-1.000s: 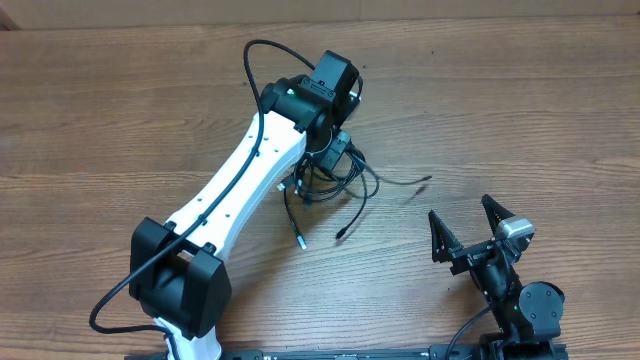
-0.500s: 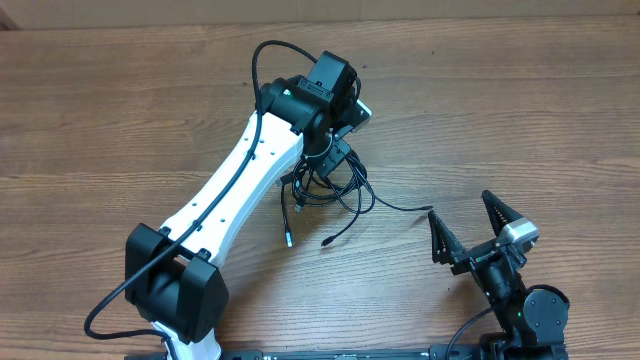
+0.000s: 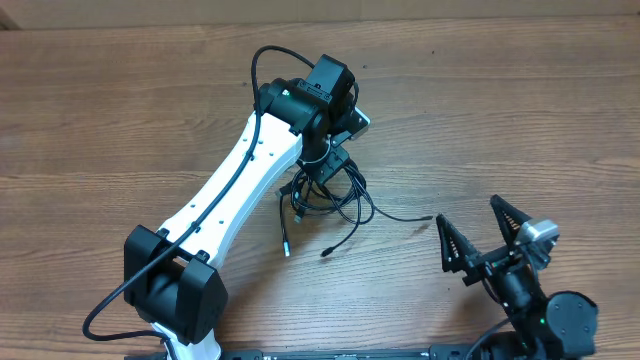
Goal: Untangle cables
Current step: 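Lift the gripped cable bundle upward with the left gripper, then move the right gripper to the hanging cables below the left gripper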
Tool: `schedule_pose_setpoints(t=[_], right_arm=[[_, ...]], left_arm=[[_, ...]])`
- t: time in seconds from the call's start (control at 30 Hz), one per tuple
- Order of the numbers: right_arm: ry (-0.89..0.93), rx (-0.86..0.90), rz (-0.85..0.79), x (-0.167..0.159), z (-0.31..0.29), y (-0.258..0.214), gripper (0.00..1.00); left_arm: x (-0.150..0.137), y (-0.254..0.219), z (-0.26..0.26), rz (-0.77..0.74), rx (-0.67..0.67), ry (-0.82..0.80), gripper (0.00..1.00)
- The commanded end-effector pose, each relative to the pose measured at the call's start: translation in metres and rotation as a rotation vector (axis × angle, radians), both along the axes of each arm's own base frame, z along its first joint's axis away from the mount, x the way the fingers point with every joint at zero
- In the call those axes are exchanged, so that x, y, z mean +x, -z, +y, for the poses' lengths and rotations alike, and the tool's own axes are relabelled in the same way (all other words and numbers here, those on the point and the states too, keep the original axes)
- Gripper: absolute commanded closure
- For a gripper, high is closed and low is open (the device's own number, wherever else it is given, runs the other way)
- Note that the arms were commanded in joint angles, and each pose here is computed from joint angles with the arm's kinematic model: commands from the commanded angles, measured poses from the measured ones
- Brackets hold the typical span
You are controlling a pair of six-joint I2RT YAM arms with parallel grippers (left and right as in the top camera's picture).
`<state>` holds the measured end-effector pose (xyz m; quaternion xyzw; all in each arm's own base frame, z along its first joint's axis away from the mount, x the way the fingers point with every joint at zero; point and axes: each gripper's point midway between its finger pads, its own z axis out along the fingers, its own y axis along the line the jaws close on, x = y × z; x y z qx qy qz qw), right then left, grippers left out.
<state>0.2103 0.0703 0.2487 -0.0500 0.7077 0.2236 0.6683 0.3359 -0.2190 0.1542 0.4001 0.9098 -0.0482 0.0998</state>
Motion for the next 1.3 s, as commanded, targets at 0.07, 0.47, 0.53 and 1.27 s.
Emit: schedule_pose_setpoints(t=[0.07,0.47,0.53,1.27], right_arm=[[-0.003,-0.005,0.078,-0.002,0.000,-0.032,0.00],[-0.271,0.024,0.367,0.019,0.044,-0.039,0.00],[-0.322,0.036,0.385,0.021,0.052,-0.037,0.00],[-0.626,0.097,0.529,0.014,0.088,-0.013,0.11]], left_arm=[[-0.002,-0.025,-0.011,-0.021,-0.095,0.016,0.96],[-0.003,-0.027,-0.018,-0.008,-0.134,0.004,0.96],[-0.004,-0.027,-0.021,-0.002,-0.151,0.009,0.96],[-0.012,-0.039,-0.050,0.027,-0.309,0.114,0.95]])
